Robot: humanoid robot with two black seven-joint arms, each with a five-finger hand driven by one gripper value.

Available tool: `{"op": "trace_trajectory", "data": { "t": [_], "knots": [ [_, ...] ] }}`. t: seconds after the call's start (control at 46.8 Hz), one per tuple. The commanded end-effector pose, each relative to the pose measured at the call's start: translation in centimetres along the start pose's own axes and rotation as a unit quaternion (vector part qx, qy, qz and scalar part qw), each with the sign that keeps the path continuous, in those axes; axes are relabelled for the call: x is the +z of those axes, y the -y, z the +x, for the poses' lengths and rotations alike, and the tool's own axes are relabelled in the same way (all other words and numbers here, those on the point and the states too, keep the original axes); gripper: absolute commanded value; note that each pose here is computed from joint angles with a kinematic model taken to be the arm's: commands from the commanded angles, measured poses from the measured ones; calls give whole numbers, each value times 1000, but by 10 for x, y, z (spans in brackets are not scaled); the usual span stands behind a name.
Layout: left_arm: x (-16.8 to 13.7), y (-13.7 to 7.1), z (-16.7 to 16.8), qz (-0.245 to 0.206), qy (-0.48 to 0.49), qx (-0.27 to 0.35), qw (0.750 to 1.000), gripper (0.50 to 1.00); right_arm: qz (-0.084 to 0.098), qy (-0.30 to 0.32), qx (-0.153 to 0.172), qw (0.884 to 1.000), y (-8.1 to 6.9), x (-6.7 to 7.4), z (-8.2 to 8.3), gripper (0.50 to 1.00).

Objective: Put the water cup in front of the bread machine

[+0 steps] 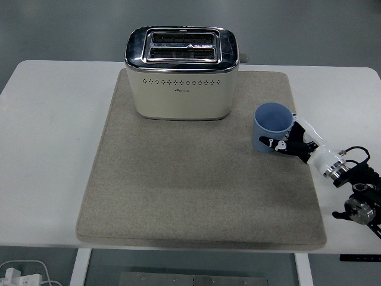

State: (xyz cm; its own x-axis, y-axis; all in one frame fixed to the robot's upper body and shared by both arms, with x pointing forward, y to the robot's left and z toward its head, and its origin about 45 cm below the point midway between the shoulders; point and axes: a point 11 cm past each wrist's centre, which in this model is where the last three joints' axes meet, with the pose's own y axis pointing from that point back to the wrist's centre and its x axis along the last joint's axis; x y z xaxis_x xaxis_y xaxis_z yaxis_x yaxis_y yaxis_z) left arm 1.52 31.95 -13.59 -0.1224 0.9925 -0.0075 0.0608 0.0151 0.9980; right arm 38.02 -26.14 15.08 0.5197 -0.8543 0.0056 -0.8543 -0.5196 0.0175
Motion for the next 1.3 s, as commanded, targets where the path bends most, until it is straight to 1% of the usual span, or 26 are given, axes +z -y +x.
{"op": "trace_trajectory", "data": {
  "t": [0.0, 0.15, 0.385, 0.47, 0.556, 0.598, 0.684, 0.726, 0.812, 0.897, 0.962, 1.026, 1.111, 1.218, 1.282],
  "knots": [
    [0, 0, 1, 0, 0, 1, 1000, 1000, 1, 0, 0, 1000, 1, 0, -1, 574],
    [0, 0, 0, 0, 0, 0, 1000, 1000, 1, 1, -1, 1000, 1, 0, -1, 549],
    [-1, 0, 0, 1, 0, 0, 1000, 1000, 5, 2, -1, 1000, 2, -3, -1, 549],
    [0, 0, 0, 0, 0, 0, 1000, 1000, 12, -1, -5, 1000, 8, -10, -1, 549],
    [0, 0, 0, 1, 2, 0, 1000, 1000, 17, 0, -7, 1000, 11, -13, -3, 549],
    [0, 0, 0, 1, 2, 0, 1000, 1000, 20, 3, -11, 1000, 13, -14, -7, 551],
    [0, 0, 0, 1, 2, 0, 1000, 1000, 31, 16, -25, 999, 25, -16, -24, 554],
    [0, 0, 0, 1, 2, 0, 1000, 1000, 34, 19, -30, 999, 29, -16, -31, 554],
    [0, 0, 0, 1, 1, 0, 1000, 1000, 33, 23, -35, 999, 32, -14, -38, 554],
    [0, 0, 0, 1, 2, 0, 1000, 1000, 33, 27, -39, 998, 36, -11, -49, 556],
    [0, 0, -1, 1, 2, -1, 1000, 1000, 32, 24, -40, 998, 38, -10, -53, 556],
    [0, 0, -1, 0, 1, -2, 1000, 1000, 37, 15, -46, 998, 45, -16, -57, 556],
    [0, 0, -3, 0, 2, -4, 1000, 1000, 37, 13, -58, 998, 52, -15, -73, 554],
    [0, 0, -3, 0, 2, -4, 1000, 1000, 48, 9, -61, 997, 63, -22, -83, 556],
    [0, 0, -3, 0, 2, -4, 1000, 1000, 50, 12, -63, 997, 66, -23, -88, 558]
  ]
}}
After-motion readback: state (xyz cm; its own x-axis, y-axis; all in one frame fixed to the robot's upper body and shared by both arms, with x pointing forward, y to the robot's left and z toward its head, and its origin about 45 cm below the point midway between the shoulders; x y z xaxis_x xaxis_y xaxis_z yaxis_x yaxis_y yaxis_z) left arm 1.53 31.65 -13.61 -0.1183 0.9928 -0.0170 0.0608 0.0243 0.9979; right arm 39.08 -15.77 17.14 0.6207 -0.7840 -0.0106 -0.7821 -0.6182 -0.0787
